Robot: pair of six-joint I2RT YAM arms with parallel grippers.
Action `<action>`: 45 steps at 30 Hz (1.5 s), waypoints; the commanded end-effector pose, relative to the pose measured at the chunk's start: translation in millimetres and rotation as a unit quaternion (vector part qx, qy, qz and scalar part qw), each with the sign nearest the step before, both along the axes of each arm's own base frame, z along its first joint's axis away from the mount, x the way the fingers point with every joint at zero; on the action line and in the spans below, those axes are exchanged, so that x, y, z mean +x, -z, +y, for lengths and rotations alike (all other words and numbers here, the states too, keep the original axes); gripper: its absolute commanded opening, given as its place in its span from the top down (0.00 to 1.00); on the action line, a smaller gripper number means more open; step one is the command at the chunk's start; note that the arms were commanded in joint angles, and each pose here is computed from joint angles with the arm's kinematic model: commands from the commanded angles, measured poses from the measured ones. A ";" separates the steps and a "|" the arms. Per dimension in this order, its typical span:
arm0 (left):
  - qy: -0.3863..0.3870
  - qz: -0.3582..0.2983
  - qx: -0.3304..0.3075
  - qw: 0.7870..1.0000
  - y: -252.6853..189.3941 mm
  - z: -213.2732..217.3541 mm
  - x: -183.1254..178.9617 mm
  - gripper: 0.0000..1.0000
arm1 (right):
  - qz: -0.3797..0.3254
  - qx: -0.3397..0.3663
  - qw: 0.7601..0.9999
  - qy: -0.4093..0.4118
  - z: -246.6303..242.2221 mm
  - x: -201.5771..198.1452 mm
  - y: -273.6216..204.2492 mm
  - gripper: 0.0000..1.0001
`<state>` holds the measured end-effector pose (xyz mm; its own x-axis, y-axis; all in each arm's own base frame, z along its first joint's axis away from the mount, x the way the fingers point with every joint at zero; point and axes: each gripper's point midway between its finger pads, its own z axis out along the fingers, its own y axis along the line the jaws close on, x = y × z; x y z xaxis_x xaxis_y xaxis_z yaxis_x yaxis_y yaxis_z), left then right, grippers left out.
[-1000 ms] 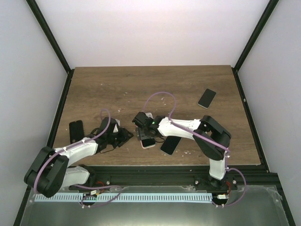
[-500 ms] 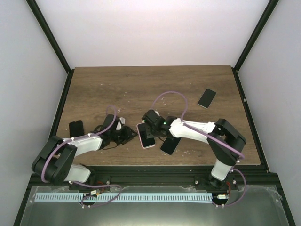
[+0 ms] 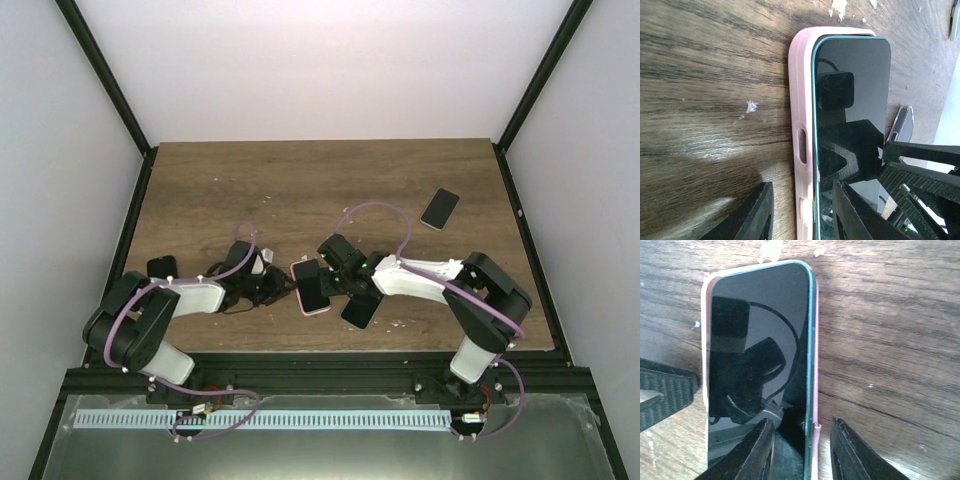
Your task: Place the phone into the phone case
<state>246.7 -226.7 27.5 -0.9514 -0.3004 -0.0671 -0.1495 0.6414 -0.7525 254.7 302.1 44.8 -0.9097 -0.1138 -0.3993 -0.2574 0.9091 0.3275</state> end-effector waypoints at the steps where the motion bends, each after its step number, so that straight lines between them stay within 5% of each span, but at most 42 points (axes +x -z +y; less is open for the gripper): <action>1: 0.016 -0.023 -0.018 0.999 -8.7 -8.5 7.7 0.66 | -0.012 0.044 0.999 -0.018 12.4 3.2 -11.6 0.70; 13: 0.038 -0.016 -0.029 0.999 -3.7 -20.0 6.1 0.69 | -0.009 0.072 0.997 -0.032 22.3 0.4 -8.2 0.84; 28: 0.057 -0.020 -0.043 0.997 -13.5 -32.8 -1.5 0.71 | -0.006 0.128 0.992 0.009 30.2 -4.4 -0.9 0.88; 34: 0.031 -0.004 0.009 0.999 -6.1 -15.1 -3.9 0.78 | -0.002 0.129 0.991 0.024 33.7 -14.1 -6.6 0.88; 45: 0.019 -0.020 0.006 1.000 -22.9 -0.6 -9.0 0.65 | -0.025 0.121 0.992 0.014 21.4 -11.6 -32.8 0.64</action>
<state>239.9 -227.3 45.7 -0.9553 -0.2781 -0.1003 -0.1162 0.6653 -0.7375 239.8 324.0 61.8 -0.9024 0.0312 -0.4298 -0.2195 0.8250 0.5208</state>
